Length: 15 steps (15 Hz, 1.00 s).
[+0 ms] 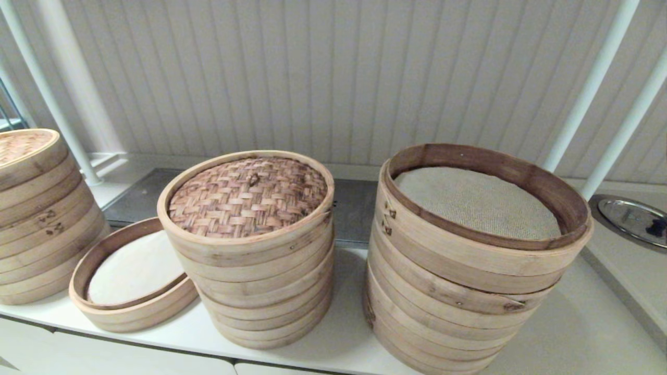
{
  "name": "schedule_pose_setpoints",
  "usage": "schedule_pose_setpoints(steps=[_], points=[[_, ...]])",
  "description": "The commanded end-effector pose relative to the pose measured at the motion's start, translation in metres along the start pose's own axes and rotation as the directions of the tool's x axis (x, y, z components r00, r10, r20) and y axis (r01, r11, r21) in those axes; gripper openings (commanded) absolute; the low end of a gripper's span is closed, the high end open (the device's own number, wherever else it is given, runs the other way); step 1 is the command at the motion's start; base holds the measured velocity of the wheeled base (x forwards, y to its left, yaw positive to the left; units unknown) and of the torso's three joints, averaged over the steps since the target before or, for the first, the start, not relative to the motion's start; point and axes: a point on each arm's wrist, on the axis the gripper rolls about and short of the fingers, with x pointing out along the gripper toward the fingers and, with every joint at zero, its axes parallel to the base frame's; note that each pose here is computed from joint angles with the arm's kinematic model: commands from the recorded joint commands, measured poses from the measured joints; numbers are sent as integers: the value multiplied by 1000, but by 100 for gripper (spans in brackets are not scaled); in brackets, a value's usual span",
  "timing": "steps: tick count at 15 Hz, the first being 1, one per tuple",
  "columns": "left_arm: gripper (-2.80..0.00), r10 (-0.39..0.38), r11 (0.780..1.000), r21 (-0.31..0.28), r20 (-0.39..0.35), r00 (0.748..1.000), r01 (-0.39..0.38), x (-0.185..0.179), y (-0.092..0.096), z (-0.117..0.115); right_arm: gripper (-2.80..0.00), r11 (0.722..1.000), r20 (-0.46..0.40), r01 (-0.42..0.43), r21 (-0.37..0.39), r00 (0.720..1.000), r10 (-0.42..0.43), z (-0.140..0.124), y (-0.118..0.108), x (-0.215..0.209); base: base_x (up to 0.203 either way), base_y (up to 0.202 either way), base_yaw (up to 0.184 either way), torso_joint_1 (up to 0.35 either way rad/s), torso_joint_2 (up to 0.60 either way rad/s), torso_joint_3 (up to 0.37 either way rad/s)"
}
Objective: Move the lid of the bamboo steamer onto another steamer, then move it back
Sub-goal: Pick up the steamer
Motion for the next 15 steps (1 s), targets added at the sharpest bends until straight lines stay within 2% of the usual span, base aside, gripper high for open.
schedule_pose_setpoints(steps=[1, 3, 5, 8, 10, 12, 15], points=[[-280, 1, 1000, 3, 7, 1000, -1, 0, 0, 0, -280, 1000, -1, 0, 0, 1000, 0, 0, 0, 0, 0, 0, 0, 0, 0, 0], [-280, -3, 1000, 1, 4, 1000, 3, 0, 0, 1, -280, 1000, -1, 0, 0, 1000, 0, 0, 0, 0, 0, 0, 0, 0, 0, 0], [-280, -8, 1000, 1, -33, 999, 8, 2, 1, 3, -280, 1000, -1, 0, 0, 1000, 0, 0, 0, 0, 0, 0, 0, 0, 0, 0], [-280, -5, 1000, -9, -10, 1000, 5, 5, 5, 33, -280, 1000, -1, 0, 0, 1000, 0, 0, 0, 0, 0, 0, 0, 0, 0, 0], [-280, -5, 1000, -22, 20, 1000, 5, 8, 10, 67, -280, 1000, -1, 0, 0, 1000, 0, 0, 0, 0, 0, 0, 0, 0, 0, 0], [-280, 3, 1000, -29, 70, 998, -1, 16, 18, 117, -280, 1000, -2, 0, 0, 1000, 0, 0, 0, 0, 0, 0, 0, 0, 0, 0], [-280, 25, 999, -36, 86, 996, -22, 41, 29, 181, -280, 1000, -1, 0, 0, 1000, 0, 0, 0, 0, 0, 0, 0, 0, 0, 0]])
